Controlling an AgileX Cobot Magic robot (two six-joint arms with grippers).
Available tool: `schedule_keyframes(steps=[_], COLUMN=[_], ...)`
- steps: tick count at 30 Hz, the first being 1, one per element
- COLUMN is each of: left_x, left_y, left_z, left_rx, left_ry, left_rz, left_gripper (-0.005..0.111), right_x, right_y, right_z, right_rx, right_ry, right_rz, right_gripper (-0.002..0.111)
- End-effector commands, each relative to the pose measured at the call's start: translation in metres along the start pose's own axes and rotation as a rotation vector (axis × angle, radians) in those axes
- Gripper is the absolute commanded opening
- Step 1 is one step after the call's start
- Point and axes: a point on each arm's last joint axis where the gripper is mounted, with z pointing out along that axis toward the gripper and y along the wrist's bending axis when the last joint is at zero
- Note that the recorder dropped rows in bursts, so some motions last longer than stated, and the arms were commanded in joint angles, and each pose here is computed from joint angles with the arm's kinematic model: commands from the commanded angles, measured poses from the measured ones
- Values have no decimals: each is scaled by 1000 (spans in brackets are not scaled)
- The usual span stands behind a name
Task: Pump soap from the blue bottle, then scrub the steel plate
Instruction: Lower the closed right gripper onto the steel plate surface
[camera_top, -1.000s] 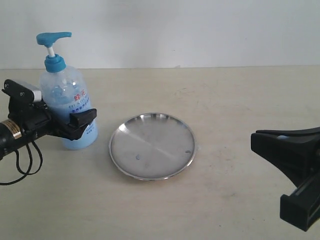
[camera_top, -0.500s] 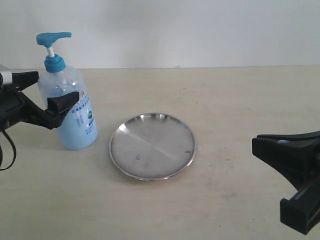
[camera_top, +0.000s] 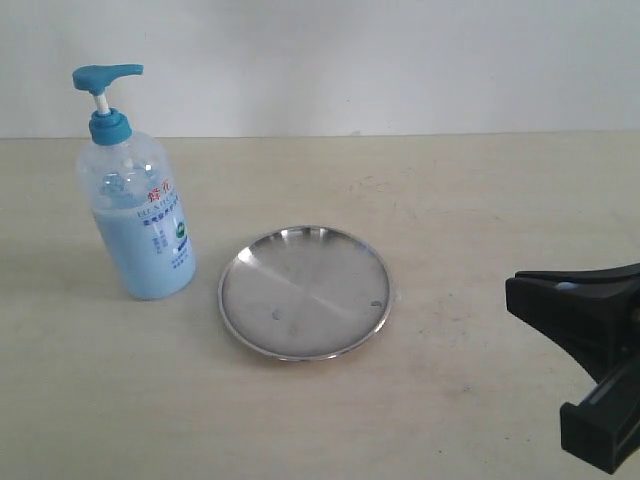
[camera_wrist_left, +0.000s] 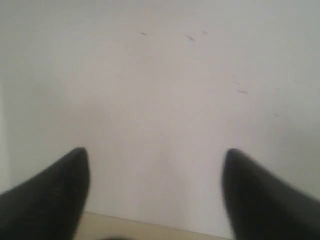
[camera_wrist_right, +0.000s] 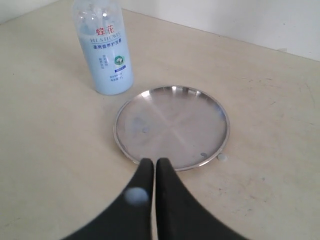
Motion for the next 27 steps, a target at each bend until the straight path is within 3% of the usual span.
schedule_keyframes(steps=[1,6,8,10,12,14,16,17,19,22,27], left_x=[-13,-14,-10,-12,-22,-33,-29,-18,14,44,53], left_y=[5,-4,-8,-11,-11,-5,3,6,8,9,6], left_z=[-30,-80,-107,-133,-156,-160,-158,-156,-154,-156,-160], left_rx=[-16,182,300,364,338,253,171,144,134,134,167], left_ry=[147,414,534,573,497,272,62,38,138,244,353], left_rz=[160,244,337,312,124,-19,-48,-50,-45,-39,-23], left_gripper=[9,4,4,4,4,4,4,4,4,4,4], right_x=[0,0,0,-4,-19,-37,-46,-45,-36,-30,-34], right_y=[-1,-1,-1,0,3,7,9,9,9,10,11], right_z=[0,0,0,0,6,20,48,66,98,131,176], right_rx=[4,6,5,-4,-15,-32,-37,-38,-40,-46,-42], right_ry=[-2,-3,-12,-44,-83,-128,-92,-38,68,134,194], right_rz=[-10,-42,-53,-55,-63,-125,-227,-259,-260,-250,-228], right_gripper=[0,0,0,0,0,0,0,0,0,0,0])
